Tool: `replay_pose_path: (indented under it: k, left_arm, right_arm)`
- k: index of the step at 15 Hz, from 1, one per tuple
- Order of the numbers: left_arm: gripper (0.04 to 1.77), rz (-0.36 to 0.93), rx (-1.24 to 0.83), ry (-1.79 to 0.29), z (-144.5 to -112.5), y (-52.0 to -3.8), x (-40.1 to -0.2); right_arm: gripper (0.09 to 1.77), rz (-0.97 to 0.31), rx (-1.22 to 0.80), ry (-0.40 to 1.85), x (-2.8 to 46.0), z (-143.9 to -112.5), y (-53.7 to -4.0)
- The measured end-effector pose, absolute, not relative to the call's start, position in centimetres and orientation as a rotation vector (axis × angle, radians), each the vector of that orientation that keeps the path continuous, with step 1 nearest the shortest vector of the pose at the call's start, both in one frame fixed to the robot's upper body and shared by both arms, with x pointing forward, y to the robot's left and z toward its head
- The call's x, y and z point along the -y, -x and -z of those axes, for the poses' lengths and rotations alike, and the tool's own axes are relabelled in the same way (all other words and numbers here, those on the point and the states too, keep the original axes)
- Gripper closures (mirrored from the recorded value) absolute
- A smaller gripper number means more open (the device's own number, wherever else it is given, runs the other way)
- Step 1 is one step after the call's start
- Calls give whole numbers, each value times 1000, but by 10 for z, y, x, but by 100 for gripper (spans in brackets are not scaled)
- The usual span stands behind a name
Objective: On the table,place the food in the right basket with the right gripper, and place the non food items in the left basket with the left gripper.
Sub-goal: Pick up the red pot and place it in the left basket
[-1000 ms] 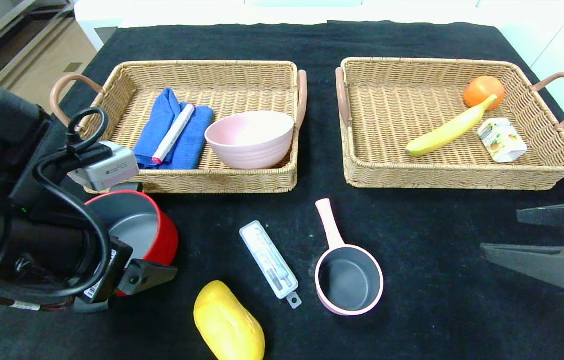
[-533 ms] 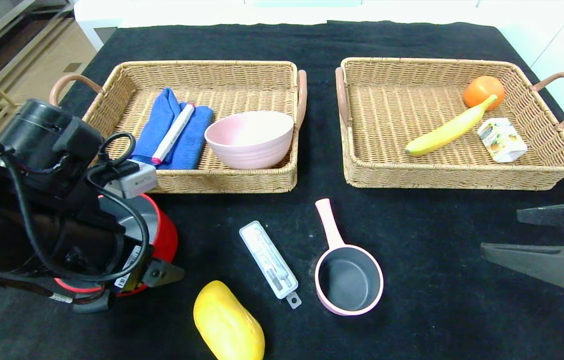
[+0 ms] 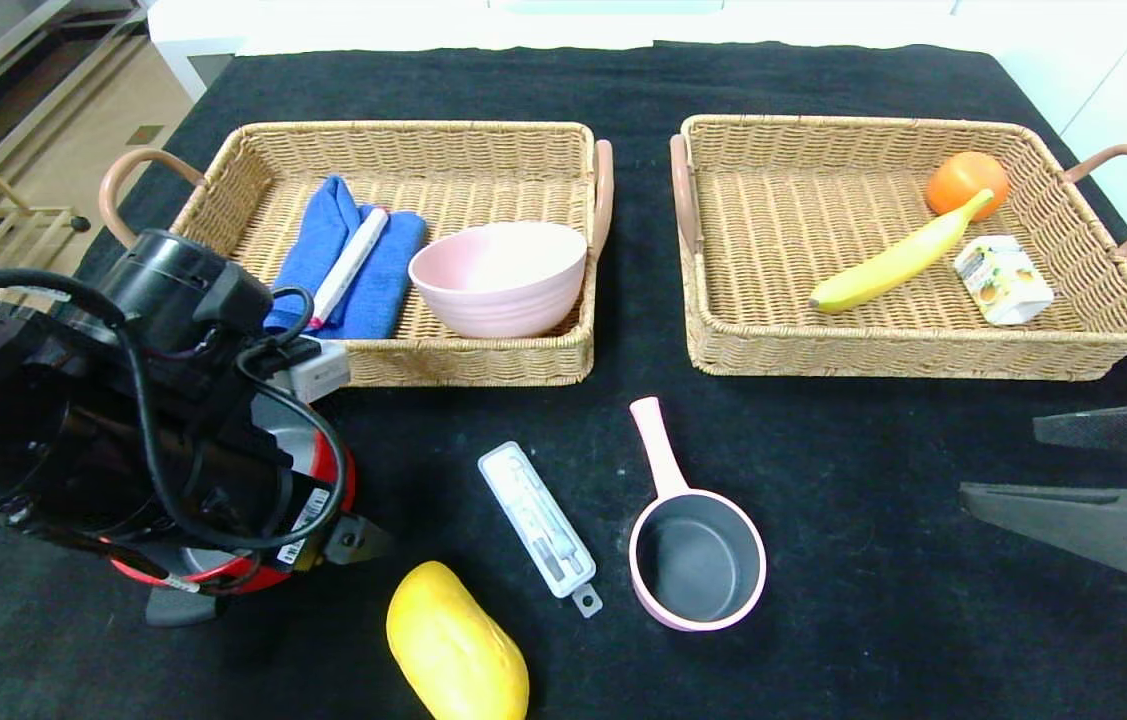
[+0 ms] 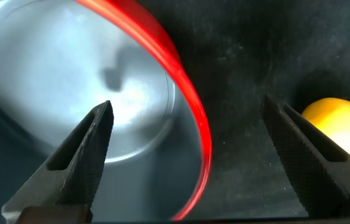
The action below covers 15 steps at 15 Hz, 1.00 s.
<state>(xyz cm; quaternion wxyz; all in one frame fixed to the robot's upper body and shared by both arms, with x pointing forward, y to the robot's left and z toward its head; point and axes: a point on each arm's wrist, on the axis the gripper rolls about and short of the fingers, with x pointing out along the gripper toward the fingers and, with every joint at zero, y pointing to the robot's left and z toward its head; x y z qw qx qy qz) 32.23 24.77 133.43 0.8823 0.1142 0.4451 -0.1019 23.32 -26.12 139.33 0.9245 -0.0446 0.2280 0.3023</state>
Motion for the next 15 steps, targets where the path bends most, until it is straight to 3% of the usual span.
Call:
replay_pose_path:
  k: [8,11,15]
  left_arm:
    - [9,194,-944,-242,-1330,-326,-246]
    - [62,193,-951,-244,-1328,-326,-246]
    - [109,193,-955,-244,-1327,-326,-246]
  right_arm:
    - [15,-616,-468,91,262,-1393,-234]
    - [15,-615,-468,90,262,-1393,-233]
    - [15,-615,-467,90,262,-1394,-233]
